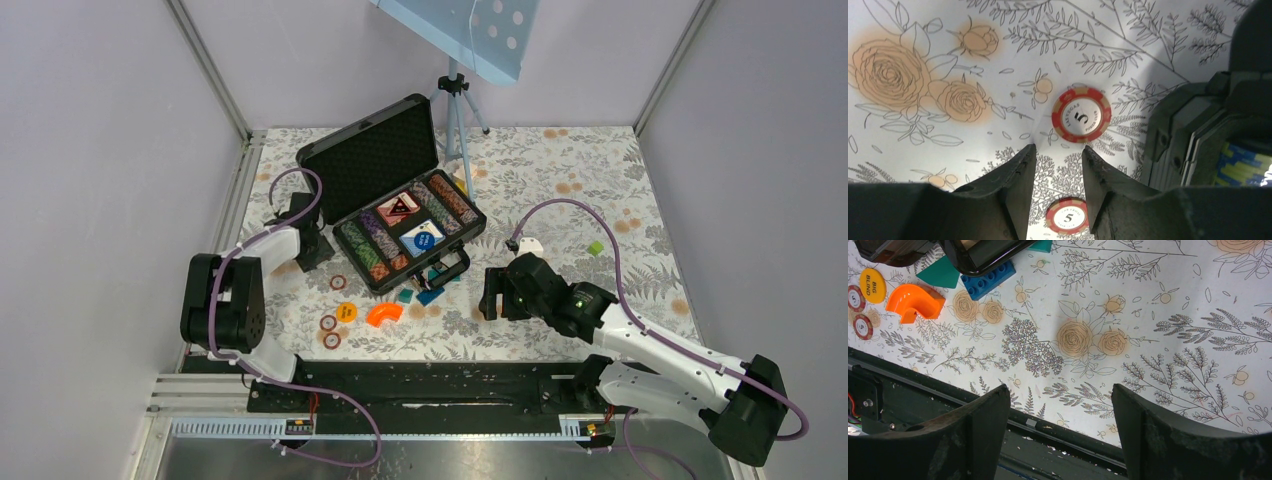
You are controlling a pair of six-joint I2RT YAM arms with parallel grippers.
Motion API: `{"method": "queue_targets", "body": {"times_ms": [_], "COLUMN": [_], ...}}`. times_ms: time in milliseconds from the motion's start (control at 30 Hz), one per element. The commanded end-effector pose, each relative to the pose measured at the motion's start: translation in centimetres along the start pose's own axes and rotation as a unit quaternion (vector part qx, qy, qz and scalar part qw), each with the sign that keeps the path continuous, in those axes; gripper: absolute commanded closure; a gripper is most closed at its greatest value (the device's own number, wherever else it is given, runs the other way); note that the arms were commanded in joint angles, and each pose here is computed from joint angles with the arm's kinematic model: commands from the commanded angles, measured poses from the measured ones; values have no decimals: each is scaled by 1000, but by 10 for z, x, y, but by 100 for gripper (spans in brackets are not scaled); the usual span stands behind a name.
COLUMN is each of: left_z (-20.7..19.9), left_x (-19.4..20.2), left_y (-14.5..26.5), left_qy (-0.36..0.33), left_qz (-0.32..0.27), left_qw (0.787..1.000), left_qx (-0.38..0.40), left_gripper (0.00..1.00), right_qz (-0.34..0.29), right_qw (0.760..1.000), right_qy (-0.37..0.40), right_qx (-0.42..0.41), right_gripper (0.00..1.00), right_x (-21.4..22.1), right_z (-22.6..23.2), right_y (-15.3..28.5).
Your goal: Pack up texas hold em set
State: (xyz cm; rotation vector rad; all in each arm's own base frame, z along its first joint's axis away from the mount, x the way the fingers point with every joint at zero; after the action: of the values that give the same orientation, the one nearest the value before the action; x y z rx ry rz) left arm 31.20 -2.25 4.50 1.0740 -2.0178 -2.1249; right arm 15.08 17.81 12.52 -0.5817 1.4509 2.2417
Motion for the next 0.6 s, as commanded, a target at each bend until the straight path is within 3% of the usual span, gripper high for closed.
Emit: {"method": "queue_targets", "body": {"times_ms": [0,267,400,567], "left_z": [0,-2,-7,-16], "left_x": [1,-8,-19,-24], "left_y": [15,24,23,29], "left_qy": [0,5,17,30], "left_qz": [-7,-27,-36,-41], "left_qw": [1000,999,998,996], "left_qx": [14,25,38,67], "left_gripper": [60,59,49,46], "right_qz": [-5,-5,-6,-5], "right_qw": [1000,1000,1000,1000], "right_qy": [-3,-4,-3,-2], "right_qx": [1,1,1,2], "right_gripper": [19,19,19,19], "right_x": [-1,-2,-2,-1], "right_z": [1,1,1,0], "right_y": [1,0,1,0]}}
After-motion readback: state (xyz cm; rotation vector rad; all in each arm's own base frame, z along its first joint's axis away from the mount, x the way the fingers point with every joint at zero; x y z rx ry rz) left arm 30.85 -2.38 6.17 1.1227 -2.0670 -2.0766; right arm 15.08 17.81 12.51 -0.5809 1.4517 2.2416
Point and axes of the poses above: each gripper's point midway between its finger pads, its own y axis back along the fingers, its own z axis along the line the jaws close on, x = y × z, the point moved 3 cm from there along y, back along the fingers, and after that the axes turned 6 degrees about -y, right-handed, at the moved point
